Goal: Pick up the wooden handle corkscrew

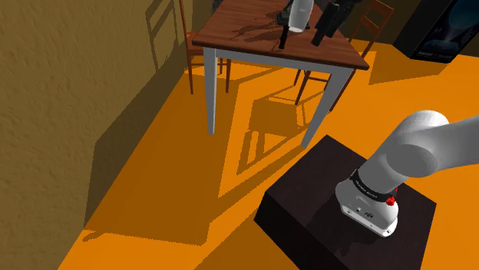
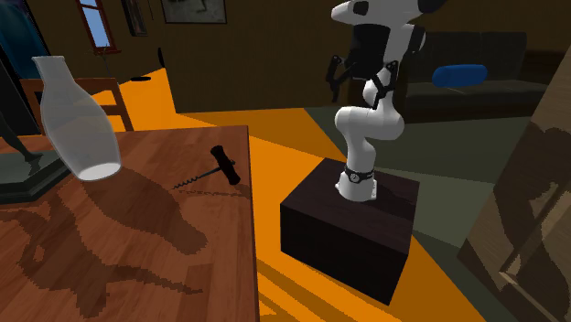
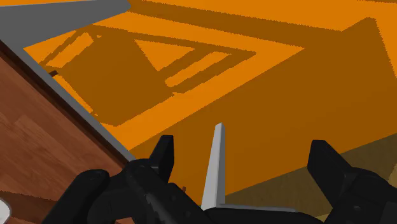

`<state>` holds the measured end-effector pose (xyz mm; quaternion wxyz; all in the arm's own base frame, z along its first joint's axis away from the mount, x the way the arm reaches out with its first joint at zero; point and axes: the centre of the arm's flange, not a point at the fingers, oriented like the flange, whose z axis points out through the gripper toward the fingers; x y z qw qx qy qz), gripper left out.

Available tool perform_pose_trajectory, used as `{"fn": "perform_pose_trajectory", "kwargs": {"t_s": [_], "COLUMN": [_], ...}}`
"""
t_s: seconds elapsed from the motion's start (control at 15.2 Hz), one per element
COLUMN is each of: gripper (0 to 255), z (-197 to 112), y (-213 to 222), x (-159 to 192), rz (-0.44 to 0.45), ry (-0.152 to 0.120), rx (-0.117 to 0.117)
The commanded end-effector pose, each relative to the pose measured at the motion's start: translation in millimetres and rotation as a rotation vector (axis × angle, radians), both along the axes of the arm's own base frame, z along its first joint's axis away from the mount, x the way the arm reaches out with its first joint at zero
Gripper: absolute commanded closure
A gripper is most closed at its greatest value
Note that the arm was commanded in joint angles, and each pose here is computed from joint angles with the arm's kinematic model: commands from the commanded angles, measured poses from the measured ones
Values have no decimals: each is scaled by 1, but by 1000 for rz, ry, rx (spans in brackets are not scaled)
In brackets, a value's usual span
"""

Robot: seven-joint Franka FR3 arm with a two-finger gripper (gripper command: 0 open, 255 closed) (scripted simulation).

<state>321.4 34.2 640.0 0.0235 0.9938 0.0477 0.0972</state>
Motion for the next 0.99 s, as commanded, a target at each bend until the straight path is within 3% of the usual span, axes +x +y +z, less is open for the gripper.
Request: {"fn": "perform_pose_trajectory", "kwargs": {"t_s": [0.0,0.92], "gripper": [0,0], "z": [0,-37], "y": [0,-73], "x": [0,166], "rz": [0,-435], "ry": [0,0], "rx": [0,50]}}
